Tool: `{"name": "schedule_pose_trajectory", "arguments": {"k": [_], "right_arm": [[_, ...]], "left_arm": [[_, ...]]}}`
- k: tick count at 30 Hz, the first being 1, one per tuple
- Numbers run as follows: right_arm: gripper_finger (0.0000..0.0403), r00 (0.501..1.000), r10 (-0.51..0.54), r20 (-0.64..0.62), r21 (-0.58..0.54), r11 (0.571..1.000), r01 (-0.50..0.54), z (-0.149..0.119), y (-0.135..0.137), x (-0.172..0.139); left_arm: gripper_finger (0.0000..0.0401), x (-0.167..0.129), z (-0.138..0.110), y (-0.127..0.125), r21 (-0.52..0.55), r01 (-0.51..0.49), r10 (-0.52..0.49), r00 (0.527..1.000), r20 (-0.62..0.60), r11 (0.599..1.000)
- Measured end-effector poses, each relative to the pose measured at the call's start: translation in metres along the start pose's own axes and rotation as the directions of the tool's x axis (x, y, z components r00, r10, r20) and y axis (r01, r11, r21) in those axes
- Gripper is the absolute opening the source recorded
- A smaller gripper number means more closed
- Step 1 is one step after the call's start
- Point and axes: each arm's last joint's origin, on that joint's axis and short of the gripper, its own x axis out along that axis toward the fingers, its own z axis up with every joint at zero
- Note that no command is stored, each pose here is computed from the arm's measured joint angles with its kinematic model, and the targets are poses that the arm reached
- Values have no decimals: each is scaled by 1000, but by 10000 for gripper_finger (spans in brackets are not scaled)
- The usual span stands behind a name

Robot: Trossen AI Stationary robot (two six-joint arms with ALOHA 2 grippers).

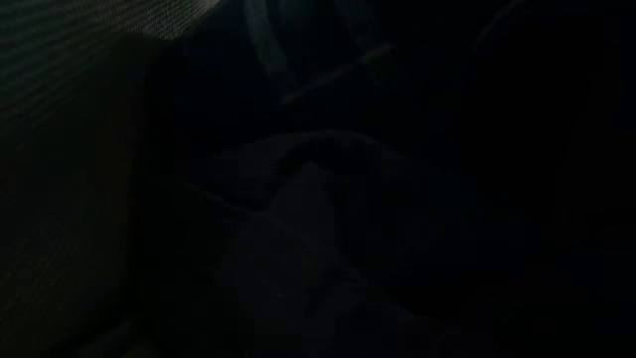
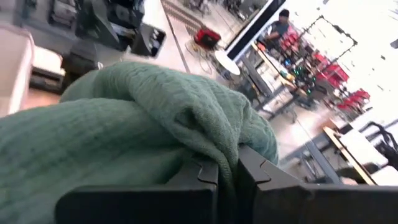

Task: Sort clothes
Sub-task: Put the green shirt into the top laundry organizer

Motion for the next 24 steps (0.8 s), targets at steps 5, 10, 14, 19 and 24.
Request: {"name": "schedule_pose_trajectory", "arguments": {"k": [5, 10, 14, 19, 24], "right_arm": [[16, 999, 3, 49, 6, 1000, -3, 4, -3, 4], [16, 996, 32, 87, -4, 999, -32, 7, 1, 9], [19, 996, 53, 67, -22, 998, -52, 4, 9, 17], [20, 996, 90, 7, -38, 995, -89, -5, 22, 28], [20, 990, 85, -117, -98, 991, -96, -20, 30, 36]], "left_arm": [[253, 25, 8, -5, 15, 4, -3, 999, -40, 1000], [262, 56, 15, -14, 24, 15, -13, 997, -80, 1000], [263, 79, 22, -22, 25, 42, -40, 995, -94, 999], [263, 104, 23, -33, 9, 159, -157, 981, -115, 987], [263, 113, 25, -38, -4, 210, -208, 970, -124, 978]]}}
